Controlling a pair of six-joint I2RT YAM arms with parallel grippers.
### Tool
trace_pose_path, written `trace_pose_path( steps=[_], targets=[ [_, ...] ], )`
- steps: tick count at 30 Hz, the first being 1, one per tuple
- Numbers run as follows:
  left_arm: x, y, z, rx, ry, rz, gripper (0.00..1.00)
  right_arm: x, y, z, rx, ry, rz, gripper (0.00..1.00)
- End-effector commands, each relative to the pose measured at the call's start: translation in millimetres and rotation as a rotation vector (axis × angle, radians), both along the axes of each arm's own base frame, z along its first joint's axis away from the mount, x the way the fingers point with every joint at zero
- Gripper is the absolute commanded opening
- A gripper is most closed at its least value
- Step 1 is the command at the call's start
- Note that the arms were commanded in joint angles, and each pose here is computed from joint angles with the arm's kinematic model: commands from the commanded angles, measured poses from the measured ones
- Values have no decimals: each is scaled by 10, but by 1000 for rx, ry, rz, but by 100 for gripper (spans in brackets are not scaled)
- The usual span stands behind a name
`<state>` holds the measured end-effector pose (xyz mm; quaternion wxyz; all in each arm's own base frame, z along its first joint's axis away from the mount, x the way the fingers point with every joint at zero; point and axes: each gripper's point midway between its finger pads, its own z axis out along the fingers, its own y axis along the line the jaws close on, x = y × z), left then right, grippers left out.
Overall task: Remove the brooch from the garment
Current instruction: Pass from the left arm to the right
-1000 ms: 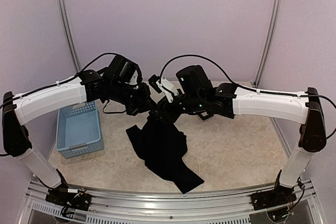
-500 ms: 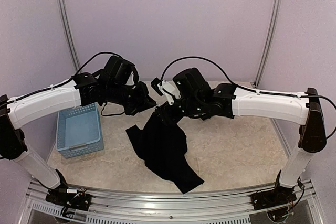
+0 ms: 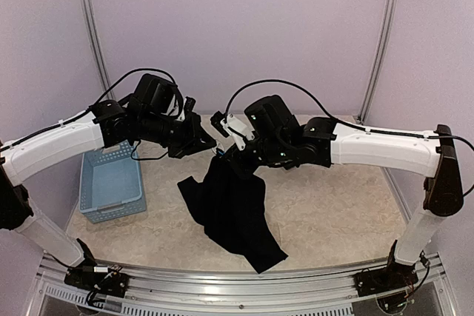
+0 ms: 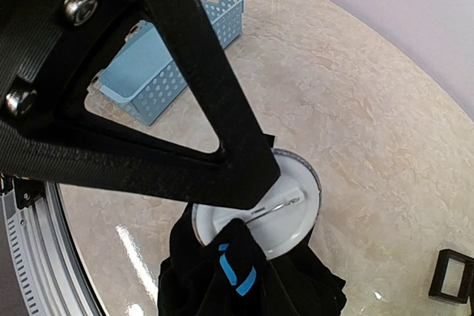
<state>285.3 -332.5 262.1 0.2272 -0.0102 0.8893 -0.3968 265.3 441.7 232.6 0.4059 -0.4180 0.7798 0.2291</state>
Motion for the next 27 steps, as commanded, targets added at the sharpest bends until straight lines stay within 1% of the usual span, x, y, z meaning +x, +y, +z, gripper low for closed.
trace_pose_path(
  steps=[1, 4, 9, 10, 12, 15, 17, 21, 23, 27],
  targets=[
    [-354, -133, 212, -32, -74, -291, 0, -29, -127, 89, -6, -22, 39, 2],
    [-464, -161, 153, -18, -64, -376, 0, -78, -148, 133, 23, -6, 99, 1],
    [-494, -145, 35, 77, -53, -434, 0, -411, -95, 206, 89, 56, 321, 1],
    [-501, -155, 22, 97, -59, -452, 0, -434, -100, 192, 89, 74, 336, 1],
    [-513, -190, -30, 130, -65, -489, 0, -432, -137, 140, 78, 101, 338, 0],
    [-540, -229, -91, 145, -64, -532, 0, -358, -223, 87, 63, 111, 312, 0],
    [-546, -238, -119, 161, -73, -548, 0, -302, -285, 107, 78, 117, 302, 0],
    [-546, -195, -178, 236, -77, -555, 0, -207, -405, 205, 146, 161, 319, 0],
    [-560, -194, -207, 260, -74, -565, 0, -169, -462, 195, 146, 180, 315, 0],
    [-599, -302, -143, 225, -92, -594, 0, -108, -544, 164, 150, 198, 311, 0]
  ],
)
